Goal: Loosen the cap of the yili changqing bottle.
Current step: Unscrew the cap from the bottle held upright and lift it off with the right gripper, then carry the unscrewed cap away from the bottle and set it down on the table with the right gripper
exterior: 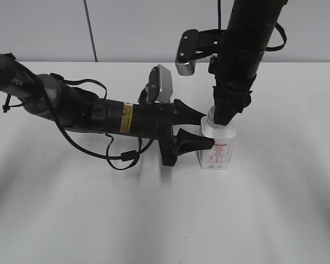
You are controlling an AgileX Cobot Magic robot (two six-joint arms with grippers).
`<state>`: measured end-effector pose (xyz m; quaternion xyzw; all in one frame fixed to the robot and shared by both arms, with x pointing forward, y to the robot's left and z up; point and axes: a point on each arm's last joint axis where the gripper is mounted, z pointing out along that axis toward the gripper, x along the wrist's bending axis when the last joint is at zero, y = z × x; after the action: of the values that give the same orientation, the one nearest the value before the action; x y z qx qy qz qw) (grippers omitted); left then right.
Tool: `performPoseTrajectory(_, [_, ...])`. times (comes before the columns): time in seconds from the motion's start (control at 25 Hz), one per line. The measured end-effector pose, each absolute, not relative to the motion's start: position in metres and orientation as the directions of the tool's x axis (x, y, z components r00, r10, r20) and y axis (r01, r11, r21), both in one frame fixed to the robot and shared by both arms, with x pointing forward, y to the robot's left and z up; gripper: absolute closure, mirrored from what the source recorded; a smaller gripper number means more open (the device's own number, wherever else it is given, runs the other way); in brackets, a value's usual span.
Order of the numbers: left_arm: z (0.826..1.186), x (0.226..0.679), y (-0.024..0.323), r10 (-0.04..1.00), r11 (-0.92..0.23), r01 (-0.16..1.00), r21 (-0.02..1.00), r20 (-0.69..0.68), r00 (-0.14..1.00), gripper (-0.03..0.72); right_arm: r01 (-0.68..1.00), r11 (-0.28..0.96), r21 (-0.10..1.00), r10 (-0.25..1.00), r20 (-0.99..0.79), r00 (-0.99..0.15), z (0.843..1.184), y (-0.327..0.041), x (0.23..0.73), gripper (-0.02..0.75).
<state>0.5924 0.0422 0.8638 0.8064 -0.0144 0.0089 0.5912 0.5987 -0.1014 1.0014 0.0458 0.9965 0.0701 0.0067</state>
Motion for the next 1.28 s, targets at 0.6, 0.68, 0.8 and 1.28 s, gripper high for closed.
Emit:
performPoseTrajectory(0.6, [0.864,0.592,0.042,-0.013,-0.3,-0.032,0.953,0.029,0.999,0.272,0.01,0.987,0.163,0.019,-0.059,-0.998,1.017,-0.1,0.601,0.356])
performPoseTrajectory(0.68, [0.864,0.592,0.042,-0.013,-0.3,-0.032,0.953,0.029,0.999,0.272,0.008,0.986,0.169,0.02,-0.07,-0.997,1.022,-0.101,0.599,0.356])
performPoseTrajectory(0.8, [0.864,0.592,0.042,-0.013,-0.3,-0.032,0.953,0.029,0.999,0.272,0.012,0.983,0.181,0.029,-0.09,-0.995,1.033,-0.102,0.596,0.356])
performPoseTrajectory(1.28, [0.864,0.592,0.042,-0.013,-0.3,-0.032,0.953,0.029,0.999,0.272,0.709,0.675,0.204,0.719,0.029,-0.694,1.041,-0.106,0.595,0.356])
